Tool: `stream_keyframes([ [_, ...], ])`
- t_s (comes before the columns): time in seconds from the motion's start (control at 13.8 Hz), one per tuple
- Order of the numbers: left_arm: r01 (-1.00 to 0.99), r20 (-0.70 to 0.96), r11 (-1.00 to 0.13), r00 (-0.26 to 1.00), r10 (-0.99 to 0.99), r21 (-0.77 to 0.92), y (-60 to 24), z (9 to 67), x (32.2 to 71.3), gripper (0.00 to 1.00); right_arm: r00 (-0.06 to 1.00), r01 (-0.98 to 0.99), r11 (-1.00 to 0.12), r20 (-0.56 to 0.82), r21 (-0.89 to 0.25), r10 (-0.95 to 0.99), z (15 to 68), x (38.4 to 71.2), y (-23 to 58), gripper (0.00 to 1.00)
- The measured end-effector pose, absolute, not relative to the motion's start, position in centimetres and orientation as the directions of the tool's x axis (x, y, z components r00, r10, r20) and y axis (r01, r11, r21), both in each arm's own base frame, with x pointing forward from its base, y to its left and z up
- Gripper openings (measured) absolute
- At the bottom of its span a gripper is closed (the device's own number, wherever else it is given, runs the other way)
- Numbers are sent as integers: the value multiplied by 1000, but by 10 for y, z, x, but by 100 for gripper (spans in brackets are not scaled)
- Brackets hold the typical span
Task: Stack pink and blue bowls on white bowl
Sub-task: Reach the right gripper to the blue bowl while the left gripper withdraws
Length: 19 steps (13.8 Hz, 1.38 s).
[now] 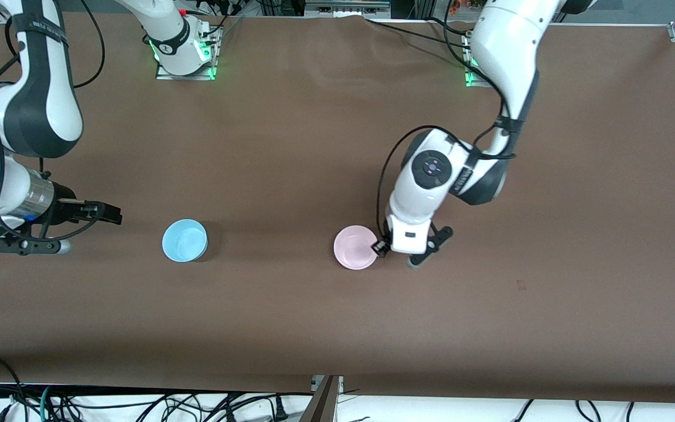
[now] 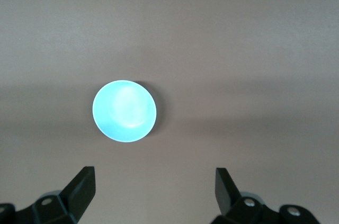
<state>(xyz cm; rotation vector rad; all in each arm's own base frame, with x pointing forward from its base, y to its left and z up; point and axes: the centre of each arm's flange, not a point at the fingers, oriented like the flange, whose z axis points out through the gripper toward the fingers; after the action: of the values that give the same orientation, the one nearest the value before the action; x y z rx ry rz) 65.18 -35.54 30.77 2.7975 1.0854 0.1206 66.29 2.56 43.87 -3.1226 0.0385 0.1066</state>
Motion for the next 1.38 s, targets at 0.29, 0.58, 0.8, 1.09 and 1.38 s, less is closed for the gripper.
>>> stream_keyframes([
  [0.29, 646, -5, -758, 761, 648, 94, -277, 369, 692, 47, 998, -12, -1000, -65, 1, -12, 343, 671, 43, 100],
  [0.58, 562, -96, -821, 827, 555, 99, -163, 429, 708, 47, 999, -1, -1000, -45, 17, -2, 258, 655, 50, 97],
  [0.8, 467, -126, -878, 882, 453, 110, -74, 466, 702, 48, 998, 1, -1000, -65, 21, -1, 233, 649, 52, 85],
  [1.09, 344, -177, -934, 930, 323, 98, -31, 479, 683, 49, 996, -37, -999, -79, -21, -35, 218, 647, 59, 49],
  [1.38, 256, -190, -965, 952, 241, 58, -26, 478, 653, 49, 996, -41, -999, -78, -26, -39, 213, 647, 60, 32],
])
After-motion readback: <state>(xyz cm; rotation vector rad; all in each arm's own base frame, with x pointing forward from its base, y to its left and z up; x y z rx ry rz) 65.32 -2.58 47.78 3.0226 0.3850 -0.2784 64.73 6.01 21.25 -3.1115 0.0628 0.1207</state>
